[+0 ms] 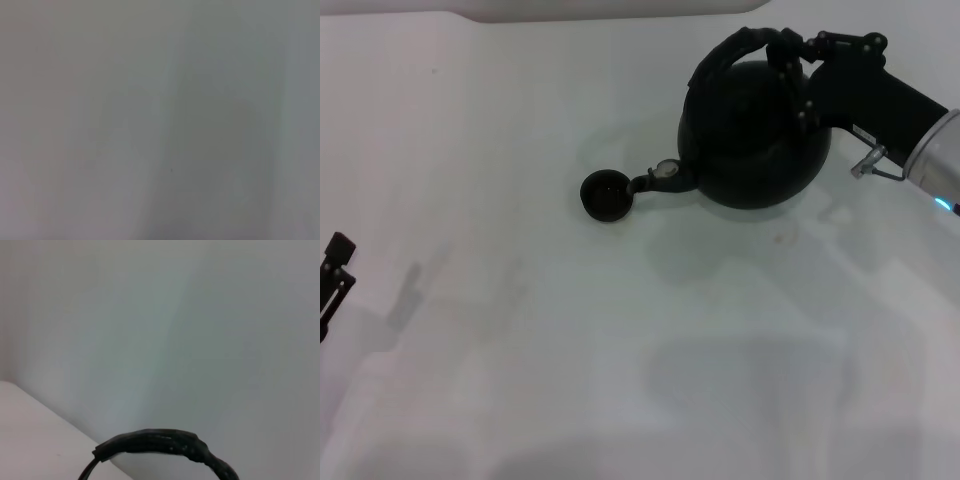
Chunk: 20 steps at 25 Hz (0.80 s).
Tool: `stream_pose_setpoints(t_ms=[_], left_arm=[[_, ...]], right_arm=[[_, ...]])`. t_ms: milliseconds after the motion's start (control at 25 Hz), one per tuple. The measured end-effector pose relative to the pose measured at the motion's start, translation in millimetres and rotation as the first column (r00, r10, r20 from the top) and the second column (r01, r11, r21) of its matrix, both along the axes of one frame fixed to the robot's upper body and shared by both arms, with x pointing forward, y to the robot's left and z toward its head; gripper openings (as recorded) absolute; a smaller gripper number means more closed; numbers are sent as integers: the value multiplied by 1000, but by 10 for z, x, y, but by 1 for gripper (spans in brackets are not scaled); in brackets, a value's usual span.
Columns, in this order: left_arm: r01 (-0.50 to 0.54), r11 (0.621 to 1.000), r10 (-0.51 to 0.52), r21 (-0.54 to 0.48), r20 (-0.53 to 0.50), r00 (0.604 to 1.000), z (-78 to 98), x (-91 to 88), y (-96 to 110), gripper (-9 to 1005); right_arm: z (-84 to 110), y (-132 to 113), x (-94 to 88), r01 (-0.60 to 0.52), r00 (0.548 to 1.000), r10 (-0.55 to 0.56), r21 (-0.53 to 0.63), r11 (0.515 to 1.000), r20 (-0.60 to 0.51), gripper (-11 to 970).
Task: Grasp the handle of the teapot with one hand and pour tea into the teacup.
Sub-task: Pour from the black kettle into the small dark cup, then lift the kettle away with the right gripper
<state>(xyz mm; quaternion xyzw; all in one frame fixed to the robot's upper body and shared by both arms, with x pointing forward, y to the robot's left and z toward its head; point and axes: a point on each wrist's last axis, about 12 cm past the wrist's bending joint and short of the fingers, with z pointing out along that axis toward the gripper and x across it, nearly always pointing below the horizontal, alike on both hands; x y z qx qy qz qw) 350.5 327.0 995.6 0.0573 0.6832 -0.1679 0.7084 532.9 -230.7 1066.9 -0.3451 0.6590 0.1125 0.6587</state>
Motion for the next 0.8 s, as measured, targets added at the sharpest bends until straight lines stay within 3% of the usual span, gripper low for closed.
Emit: stream_pose_setpoints(t_ms=[360,800], left_arm=[[1,1000,-1,1,-2,1000,-2,13,-1,799],[4,1000,-4,2,2,1000,3,60,-7,800]], right_arm=[[14,7,33,49,999,-48,-51,998,15,128],[51,230,41,39,999,-35,-149,988,28,126]])
